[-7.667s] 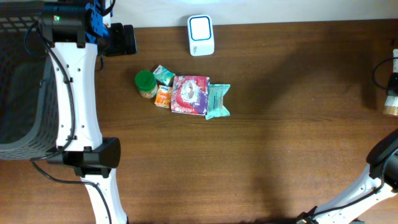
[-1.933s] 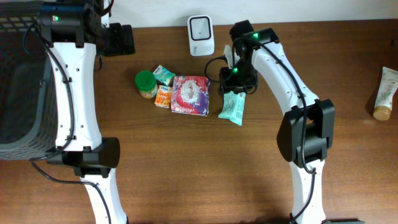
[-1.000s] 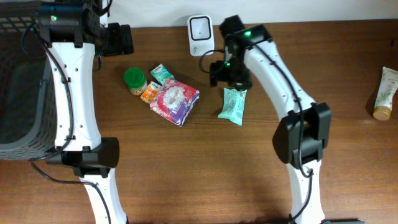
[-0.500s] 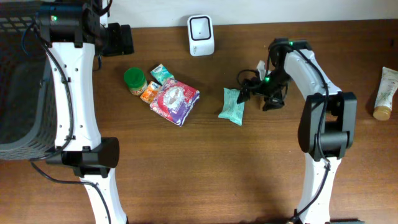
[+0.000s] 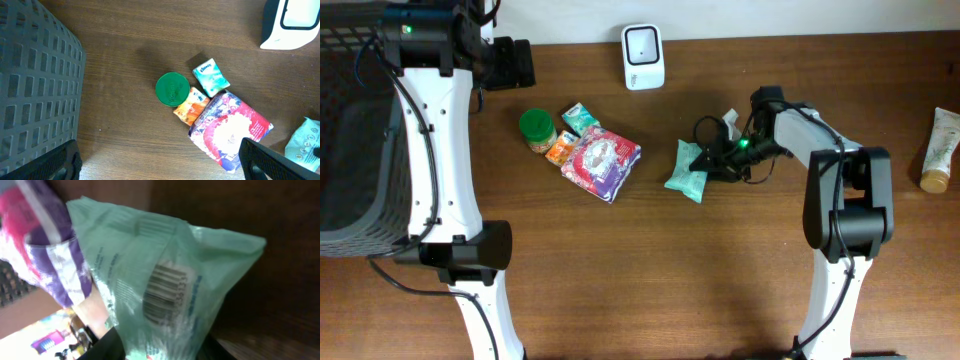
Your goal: Scan the item barcode
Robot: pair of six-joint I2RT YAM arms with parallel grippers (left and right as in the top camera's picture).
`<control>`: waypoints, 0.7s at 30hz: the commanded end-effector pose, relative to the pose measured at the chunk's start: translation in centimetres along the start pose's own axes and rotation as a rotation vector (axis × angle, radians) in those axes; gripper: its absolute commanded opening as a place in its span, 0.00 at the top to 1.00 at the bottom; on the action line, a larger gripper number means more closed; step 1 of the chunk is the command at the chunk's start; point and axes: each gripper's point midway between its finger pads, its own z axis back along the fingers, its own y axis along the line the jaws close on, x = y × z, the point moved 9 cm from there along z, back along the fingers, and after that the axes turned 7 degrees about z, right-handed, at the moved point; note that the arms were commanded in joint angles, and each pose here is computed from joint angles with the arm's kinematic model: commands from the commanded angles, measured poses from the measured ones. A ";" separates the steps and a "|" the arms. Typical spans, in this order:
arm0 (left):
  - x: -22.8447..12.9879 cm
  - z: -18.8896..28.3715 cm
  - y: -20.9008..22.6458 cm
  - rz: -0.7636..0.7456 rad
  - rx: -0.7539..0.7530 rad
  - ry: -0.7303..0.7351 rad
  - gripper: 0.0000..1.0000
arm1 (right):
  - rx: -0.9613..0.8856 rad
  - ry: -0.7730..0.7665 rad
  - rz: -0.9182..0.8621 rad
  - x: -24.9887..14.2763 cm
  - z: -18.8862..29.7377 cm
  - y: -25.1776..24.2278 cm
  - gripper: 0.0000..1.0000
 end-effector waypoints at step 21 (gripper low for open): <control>0.0 0.8 0.1 -0.003 0.002 -0.023 0.01 | -0.949 0.042 0.264 0.5 -0.6 9.7 0.41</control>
